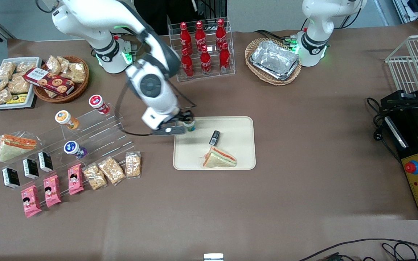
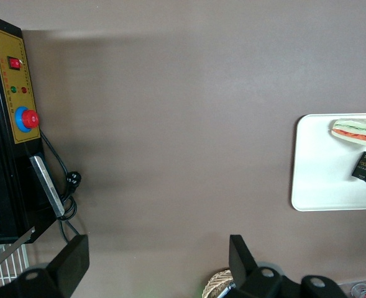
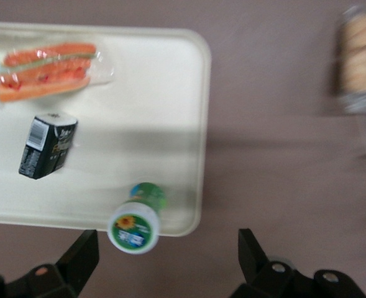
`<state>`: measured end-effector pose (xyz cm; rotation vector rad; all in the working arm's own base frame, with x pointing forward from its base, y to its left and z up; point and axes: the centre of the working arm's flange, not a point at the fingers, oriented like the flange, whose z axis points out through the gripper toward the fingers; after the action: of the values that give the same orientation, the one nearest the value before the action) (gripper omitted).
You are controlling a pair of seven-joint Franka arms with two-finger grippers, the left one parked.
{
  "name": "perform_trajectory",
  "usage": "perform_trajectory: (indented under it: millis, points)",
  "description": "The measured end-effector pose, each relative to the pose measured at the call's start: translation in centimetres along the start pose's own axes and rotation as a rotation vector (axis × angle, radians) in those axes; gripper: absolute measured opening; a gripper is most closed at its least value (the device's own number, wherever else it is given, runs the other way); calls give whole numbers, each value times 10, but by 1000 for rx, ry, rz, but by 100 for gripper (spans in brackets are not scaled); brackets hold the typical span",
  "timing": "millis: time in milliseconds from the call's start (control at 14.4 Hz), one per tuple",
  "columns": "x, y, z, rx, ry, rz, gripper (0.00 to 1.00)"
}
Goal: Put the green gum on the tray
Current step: 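Open the right gripper and raise it away from the tray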
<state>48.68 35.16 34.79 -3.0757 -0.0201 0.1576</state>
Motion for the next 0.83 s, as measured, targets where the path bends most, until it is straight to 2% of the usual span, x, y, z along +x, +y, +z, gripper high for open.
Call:
perform_trajectory:
  millis: [138,277,554,831]
  points:
    - [20,46,-68,-8,-25,-21,100]
    - [28,88,-127,-6,-33,-34,100]
    - [25,178,-216,7,-23,-71,100]
    - [15,263,-283,23,7,-60,100]
